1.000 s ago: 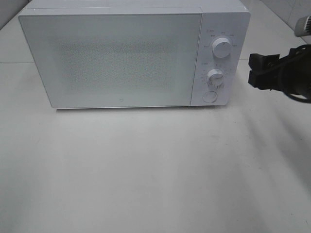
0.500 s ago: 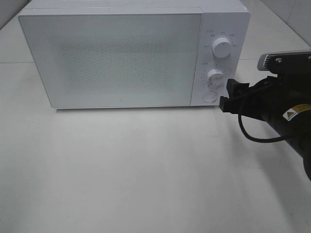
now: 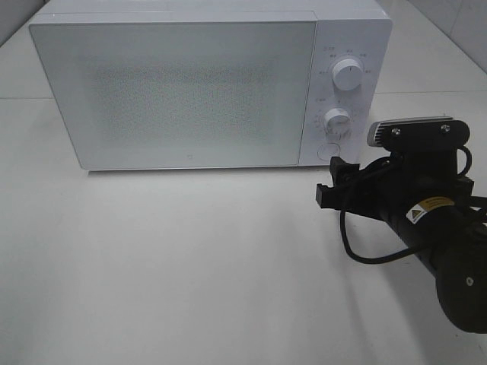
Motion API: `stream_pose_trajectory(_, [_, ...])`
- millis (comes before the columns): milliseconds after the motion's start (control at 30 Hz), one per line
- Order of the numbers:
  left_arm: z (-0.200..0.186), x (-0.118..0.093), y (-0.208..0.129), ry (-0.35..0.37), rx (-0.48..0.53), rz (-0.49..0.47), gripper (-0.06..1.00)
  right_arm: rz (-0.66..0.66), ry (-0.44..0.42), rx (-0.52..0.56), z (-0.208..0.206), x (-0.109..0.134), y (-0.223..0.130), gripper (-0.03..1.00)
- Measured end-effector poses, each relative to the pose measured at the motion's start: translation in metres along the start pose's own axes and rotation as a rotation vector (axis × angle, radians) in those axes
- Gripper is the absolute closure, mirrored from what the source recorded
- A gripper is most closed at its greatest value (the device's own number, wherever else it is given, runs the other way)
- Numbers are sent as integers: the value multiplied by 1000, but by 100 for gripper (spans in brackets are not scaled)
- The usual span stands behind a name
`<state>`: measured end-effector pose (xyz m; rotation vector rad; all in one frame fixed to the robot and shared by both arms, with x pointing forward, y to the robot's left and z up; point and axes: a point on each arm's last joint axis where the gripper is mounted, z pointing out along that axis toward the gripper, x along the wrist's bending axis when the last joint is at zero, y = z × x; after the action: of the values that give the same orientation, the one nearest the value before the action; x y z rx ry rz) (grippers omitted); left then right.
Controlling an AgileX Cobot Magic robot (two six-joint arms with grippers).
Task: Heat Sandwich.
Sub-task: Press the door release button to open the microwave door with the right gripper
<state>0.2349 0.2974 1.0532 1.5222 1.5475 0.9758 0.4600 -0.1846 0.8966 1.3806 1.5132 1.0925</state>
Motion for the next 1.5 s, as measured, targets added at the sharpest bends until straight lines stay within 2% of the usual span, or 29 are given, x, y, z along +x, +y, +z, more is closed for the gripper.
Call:
stream_pose_trajectory(433, [0,0,0,0,0,1,-5,10,5,9,0,2,-3,22])
stream_pose_trajectory(700, [0,0,0,0,0,1,-5,198,4,9,0,2,-3,22])
stream_pose_trajectory(800, [0,0,0,0,0,1,-5,337,4,9,0,2,-3,22])
stream_pose_trajectory(867, [0,0,0,0,0,1,-5,370,3,11,0,2,-3,22])
stream_pose_trajectory(967, [0,0,0,0,0,1,-5,544,2,13,0,2,-3,22])
stream_pose_trajectory(1000, [0,0,0,0,0,1,-5,544,2,13,0,2,-3,22])
stream_pose_trajectory(1033, [0,0,0,0,0,1,-5,647,0,19,0,2,-3,22])
stream_pose_trajectory(1100, [0,0,0,0,0,1,-5,750,-2,24,0,2,-4,22])
stream_pose_trajectory(1167, [0,0,0,0,0,1,-5,798,-3,27,0,2,-4,22])
stream_pose_trajectory(1200, [0,0,0,0,0,1,-5,924,-6,29,0,2,-4,22])
stream_pose_trajectory(1267, [0,0,0,0,0,1,-5,1039,-7,29,0,2,-4,22])
stream_pose_trajectory(1300, [0,0,0,0,0,1,-5,1039,-7,29,0,2,-4,22])
stream_pose_trajectory(1333, [0,0,0,0,0,1,-5,1128,-10,31,0,2,-5,22])
stream_pose_trajectory(1433, [0,0,0,0,0,1,-5,1206,-11,31,0,2,-5,22])
stream_pose_trajectory(1500, [0,0,0,0,0,1,-5,1313,-16,36,0,2,-5,22])
